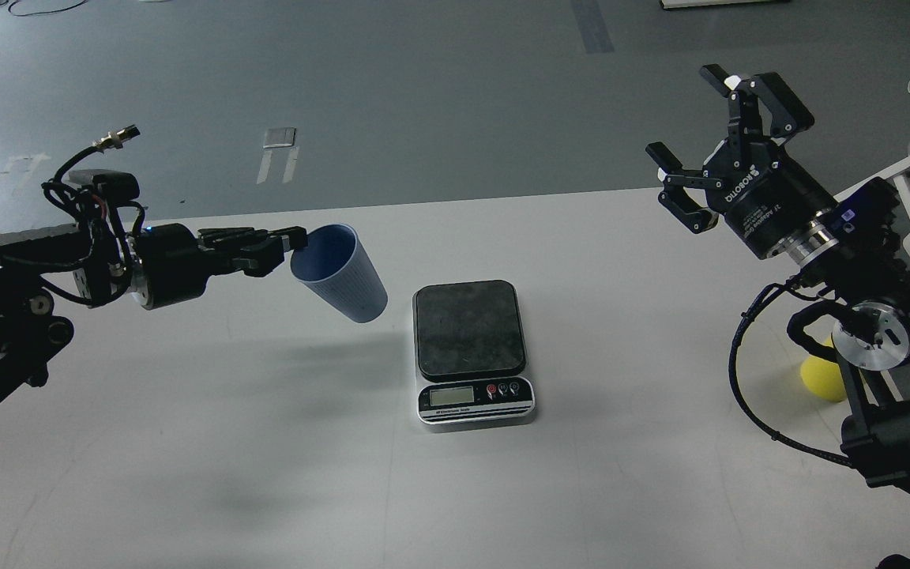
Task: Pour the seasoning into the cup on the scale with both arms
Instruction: 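Lift the blue cup with the left gripper and carry it over the scale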
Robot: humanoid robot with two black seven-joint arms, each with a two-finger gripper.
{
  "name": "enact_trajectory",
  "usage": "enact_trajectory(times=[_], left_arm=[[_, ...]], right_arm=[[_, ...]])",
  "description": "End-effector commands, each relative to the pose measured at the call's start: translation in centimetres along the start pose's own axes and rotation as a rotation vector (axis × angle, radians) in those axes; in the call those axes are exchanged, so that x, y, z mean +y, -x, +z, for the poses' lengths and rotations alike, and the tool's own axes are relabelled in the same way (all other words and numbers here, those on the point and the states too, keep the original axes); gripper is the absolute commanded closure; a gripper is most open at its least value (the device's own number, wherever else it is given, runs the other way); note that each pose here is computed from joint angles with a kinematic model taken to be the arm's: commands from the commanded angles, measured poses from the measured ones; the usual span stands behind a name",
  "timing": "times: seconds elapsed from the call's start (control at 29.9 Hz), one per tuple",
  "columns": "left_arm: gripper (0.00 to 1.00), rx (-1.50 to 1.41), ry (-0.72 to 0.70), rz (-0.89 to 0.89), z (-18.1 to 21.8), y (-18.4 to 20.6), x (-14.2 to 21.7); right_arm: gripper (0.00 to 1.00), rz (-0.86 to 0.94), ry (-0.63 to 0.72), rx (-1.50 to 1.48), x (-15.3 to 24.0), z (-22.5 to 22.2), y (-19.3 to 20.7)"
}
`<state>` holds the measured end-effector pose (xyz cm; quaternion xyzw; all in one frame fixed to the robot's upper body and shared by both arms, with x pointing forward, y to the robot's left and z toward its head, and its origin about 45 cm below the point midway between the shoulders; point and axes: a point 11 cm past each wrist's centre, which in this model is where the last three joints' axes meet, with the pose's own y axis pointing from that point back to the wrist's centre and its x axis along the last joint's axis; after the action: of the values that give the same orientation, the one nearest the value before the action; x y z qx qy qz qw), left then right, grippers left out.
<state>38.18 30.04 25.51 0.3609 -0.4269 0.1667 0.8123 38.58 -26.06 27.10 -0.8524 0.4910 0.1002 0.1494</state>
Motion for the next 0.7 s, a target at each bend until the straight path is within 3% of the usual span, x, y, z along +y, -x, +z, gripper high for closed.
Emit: enact_trajectory(times=[0.0, 0.17, 0.67], left_arm=[[1.00, -0.018, 0.040, 0.003, 1.3, -0.3, -1.5], [1.00, -0.088, 0.044, 0.016, 2.0, -2.8, -1.8], [1.00, -0.204, 0.141, -0.105, 6.3, -1.6, -7.0]], right_arm=[[0.00, 0.003, 0.003, 0.001, 0.0, 0.1, -0.1], [0.00, 0.001, 0.004, 0.001, 0.0, 0.1, -0.1], [0.00, 0.010, -0.011, 0.005, 0.1, -0.5, -0.5]])
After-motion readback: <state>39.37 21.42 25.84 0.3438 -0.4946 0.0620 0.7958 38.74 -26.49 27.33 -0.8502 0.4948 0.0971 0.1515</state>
